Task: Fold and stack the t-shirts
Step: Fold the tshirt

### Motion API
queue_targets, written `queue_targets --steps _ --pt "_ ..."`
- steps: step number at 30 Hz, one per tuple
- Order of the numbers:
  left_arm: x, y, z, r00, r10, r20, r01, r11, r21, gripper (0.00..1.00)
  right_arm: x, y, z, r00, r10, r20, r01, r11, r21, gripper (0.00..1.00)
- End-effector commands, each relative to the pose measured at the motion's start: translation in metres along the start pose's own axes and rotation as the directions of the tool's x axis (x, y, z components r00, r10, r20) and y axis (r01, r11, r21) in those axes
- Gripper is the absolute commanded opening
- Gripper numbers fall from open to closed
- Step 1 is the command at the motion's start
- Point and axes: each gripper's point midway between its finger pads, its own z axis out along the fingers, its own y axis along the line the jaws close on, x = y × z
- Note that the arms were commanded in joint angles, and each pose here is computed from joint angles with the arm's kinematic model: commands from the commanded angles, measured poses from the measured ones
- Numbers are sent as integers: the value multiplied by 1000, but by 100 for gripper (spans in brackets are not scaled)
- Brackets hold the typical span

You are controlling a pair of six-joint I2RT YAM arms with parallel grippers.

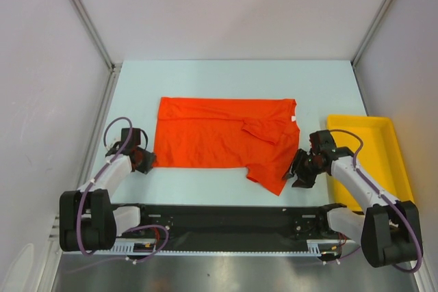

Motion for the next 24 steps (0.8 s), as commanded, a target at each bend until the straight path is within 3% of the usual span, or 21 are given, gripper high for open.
queue_targets --steps 1,9,20,24 --pt "-4 11 7 1000 -15 26 17 999 -45 34 -13 7 4 998 40 50 -38 999 -30 52" --pt "-4 8 11 1000 18 16 -17 999 -38 7 -12 -3 30 998 62 18 -61 998 -15 44" --pt "-7 14 7 999 29 36 -27 998 -60 0 -7 -9 47 996 87 -18 -87 996 -6 29" --pt "-8 12 6 999 37 40 -35 998 -55 0 -2 -13 45 996 81 -24 -81 997 8 12"
